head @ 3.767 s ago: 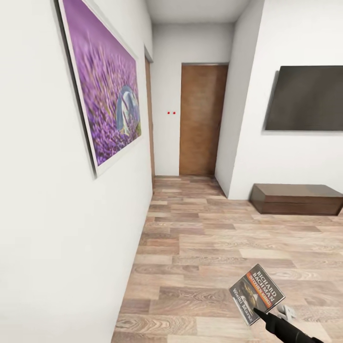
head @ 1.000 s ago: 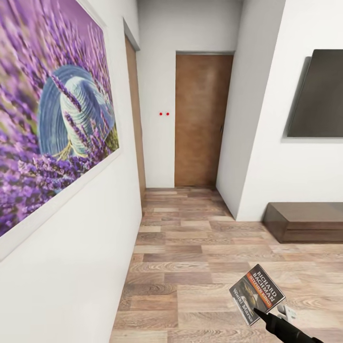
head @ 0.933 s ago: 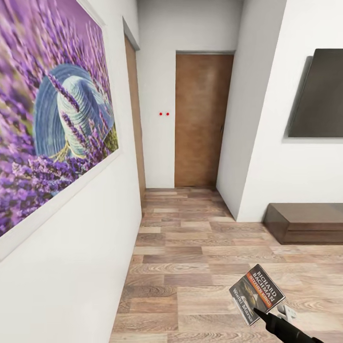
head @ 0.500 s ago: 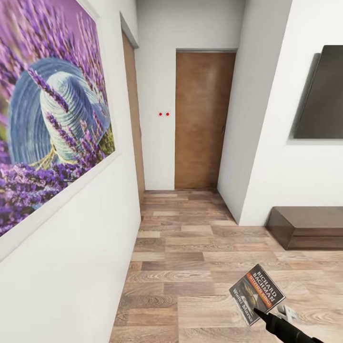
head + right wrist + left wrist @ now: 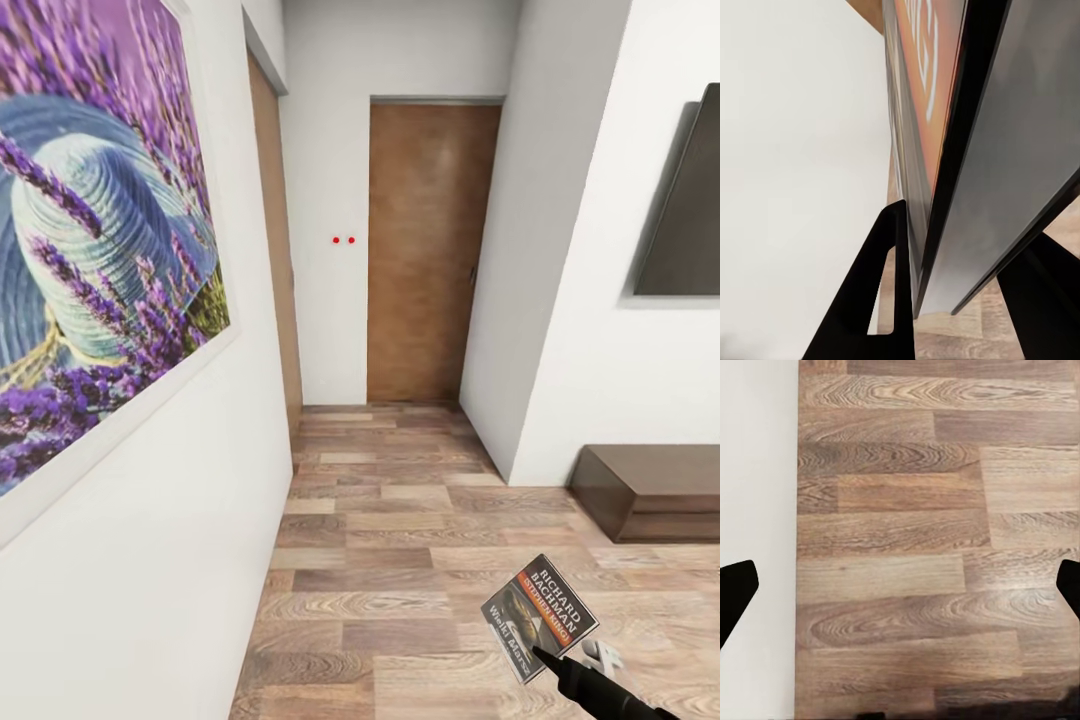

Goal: In the bedroom, move the book from the bed onto either nightstand, and place the two sandals side by side next to the bed.

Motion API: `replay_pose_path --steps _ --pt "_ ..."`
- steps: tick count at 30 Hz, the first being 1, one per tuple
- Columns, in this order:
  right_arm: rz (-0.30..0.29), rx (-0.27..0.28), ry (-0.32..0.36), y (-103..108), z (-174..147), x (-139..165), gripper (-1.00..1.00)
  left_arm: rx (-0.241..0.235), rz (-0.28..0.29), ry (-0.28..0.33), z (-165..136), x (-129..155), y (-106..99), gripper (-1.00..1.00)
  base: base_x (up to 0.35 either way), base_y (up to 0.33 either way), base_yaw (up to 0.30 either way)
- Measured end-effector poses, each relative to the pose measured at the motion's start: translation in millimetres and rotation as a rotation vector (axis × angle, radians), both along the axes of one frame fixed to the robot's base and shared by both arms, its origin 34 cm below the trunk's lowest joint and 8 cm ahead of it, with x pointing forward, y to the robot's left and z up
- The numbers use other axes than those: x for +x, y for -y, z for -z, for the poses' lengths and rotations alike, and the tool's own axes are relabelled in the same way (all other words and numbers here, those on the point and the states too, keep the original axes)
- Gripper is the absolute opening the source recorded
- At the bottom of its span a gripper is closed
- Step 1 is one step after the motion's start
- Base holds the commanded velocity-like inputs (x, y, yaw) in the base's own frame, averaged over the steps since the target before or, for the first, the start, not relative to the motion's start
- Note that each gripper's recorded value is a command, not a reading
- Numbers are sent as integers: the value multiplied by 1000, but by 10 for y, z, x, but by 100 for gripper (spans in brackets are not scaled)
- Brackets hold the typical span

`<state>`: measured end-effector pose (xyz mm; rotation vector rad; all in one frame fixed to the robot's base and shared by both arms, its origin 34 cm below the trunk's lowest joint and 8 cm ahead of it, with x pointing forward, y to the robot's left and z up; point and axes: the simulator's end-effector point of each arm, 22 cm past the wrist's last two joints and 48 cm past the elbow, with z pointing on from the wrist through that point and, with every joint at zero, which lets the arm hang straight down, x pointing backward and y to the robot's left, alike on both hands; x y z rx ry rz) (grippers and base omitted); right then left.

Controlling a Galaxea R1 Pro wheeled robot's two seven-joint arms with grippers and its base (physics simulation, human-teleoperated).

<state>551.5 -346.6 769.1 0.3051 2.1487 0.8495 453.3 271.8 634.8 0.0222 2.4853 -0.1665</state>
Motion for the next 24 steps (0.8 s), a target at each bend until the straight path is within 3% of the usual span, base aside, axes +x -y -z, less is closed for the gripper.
replay_pose_path --steps 6,24 --pt "1 2 3 1 -10 8 -100 -1 -1 1 -4 8 0 100 31 0 -141" --pt "-1 0 16 -1 -69 26 -100 0 1 17 -56 57 2 100 1 0 -265"
